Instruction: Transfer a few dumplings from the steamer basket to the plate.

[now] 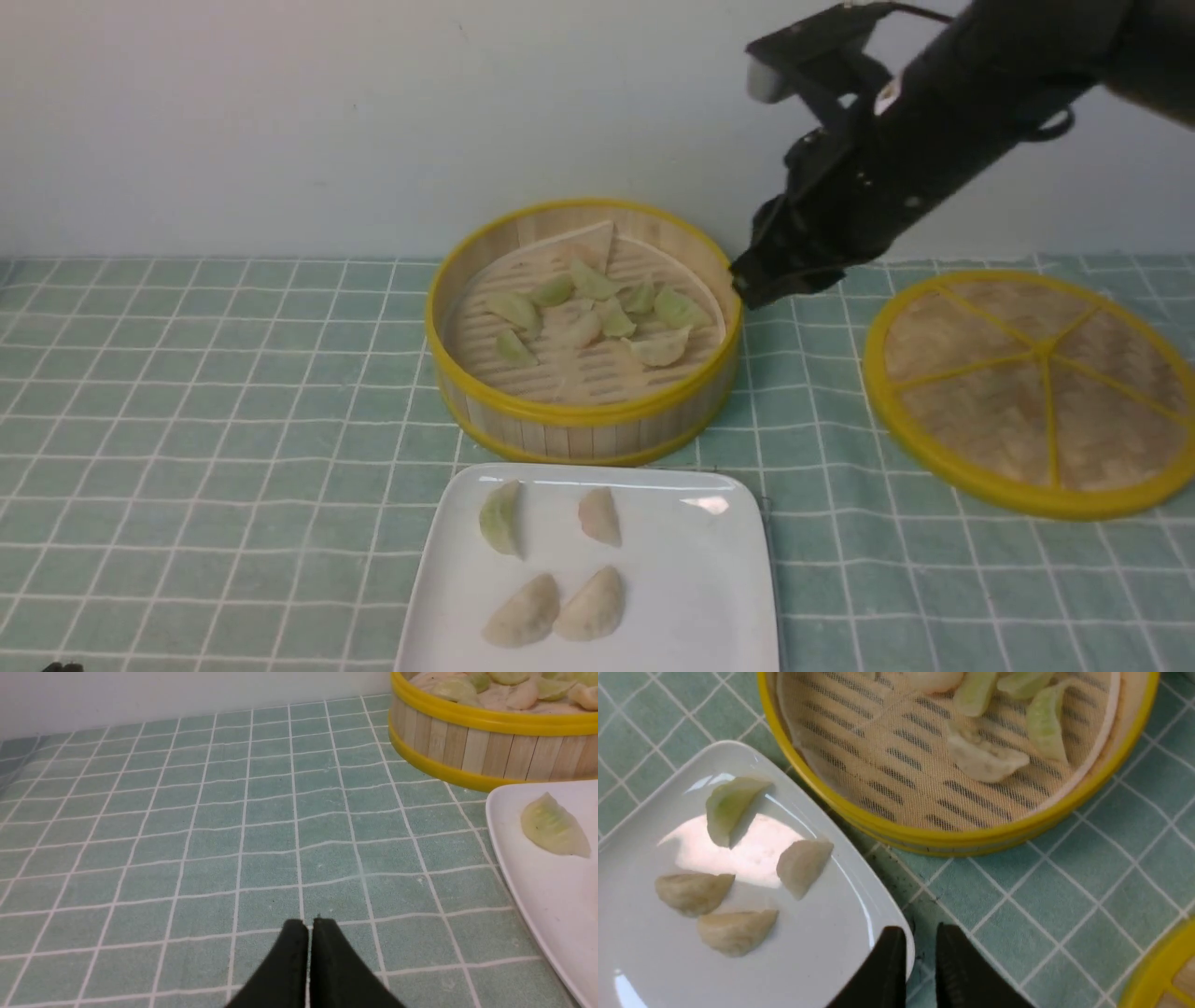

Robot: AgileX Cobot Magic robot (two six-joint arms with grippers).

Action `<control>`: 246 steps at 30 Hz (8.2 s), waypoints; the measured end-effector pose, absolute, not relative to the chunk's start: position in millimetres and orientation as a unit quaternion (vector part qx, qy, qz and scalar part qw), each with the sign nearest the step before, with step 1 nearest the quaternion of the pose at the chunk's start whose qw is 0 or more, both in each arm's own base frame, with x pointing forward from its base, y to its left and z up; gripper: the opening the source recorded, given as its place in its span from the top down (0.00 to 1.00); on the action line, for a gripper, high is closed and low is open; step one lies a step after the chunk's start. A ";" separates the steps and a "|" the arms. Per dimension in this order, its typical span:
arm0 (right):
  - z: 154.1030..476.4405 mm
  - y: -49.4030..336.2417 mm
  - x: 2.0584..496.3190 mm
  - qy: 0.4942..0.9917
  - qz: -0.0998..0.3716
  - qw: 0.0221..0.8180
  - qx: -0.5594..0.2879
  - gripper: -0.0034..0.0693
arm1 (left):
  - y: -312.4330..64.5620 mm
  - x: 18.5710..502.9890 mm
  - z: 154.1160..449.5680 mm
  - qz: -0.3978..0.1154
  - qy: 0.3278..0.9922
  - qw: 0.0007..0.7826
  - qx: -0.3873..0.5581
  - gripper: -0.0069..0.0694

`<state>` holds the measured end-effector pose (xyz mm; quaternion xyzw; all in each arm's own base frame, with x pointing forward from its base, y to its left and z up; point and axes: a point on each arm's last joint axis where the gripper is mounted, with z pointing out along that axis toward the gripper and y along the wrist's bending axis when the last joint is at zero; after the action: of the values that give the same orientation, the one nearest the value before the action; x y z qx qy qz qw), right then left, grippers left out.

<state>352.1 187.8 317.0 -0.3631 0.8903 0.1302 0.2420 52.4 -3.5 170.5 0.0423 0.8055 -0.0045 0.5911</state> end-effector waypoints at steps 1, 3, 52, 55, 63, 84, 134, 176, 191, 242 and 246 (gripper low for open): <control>308.5 200.0 360.8 0.884 0.120 0.249 -0.377 0.69 | -3.5 52.4 170.5 -0.005 0.805 0.591 0.042 0.92; 298.0 212.5 368.9 0.878 0.107 0.257 -0.390 0.61 | -3.5 52.4 170.5 -0.005 0.805 0.591 0.042 0.92; 297.0 246.0 346.7 0.906 0.181 0.156 -0.350 0.70 | -3.5 52.3 170.4 -0.005 0.806 0.590 0.042 0.92; 257.7 263.5 332.8 0.910 0.193 0.088 -0.357 0.70 | -3.5 52.3 170.4 -0.005 0.806 0.590 0.042 0.92; 198.5 307.7 314.9 0.901 0.185 0.039 -0.390 0.56 | -3.5 52.3 170.4 -0.005 0.806 0.590 0.042 0.92; 243.7 254.2 453.3 0.898 0.060 0.285 -0.331 0.16 | -3.5 52.3 170.3 -0.005 0.806 0.590 0.042 0.92; 201.6 260.8 295.6 0.924 0.124 0.052 -0.358 0.63 | -3.5 52.3 170.3 -0.005 0.806 0.590 0.042 0.92; 337.4 28.0 36.8 0.631 0.305 0.695 -0.161 0.97 | -3.5 52.3 170.3 -0.005 0.806 0.590 0.042 0.92; 294.2 25.4 33.5 0.659 0.328 0.663 -0.137 0.97 | -3.5 52.3 170.3 -0.005 0.806 0.590 0.042 0.92; 181.5 -4.2 54.9 0.770 0.029 0.634 0.068 0.97 | -3.5 52.3 170.2 -0.005 0.807 0.590 0.042 0.92; 181.5 -4.2 54.9 0.770 0.029 0.634 0.068 0.97 | -3.5 52.3 170.2 -0.005 0.807 0.590 0.042 0.92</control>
<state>54.9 -4.2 181.5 0.0683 0.7697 0.0290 0.6341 52.3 -3.5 170.2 0.0422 0.8065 -0.0049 0.5897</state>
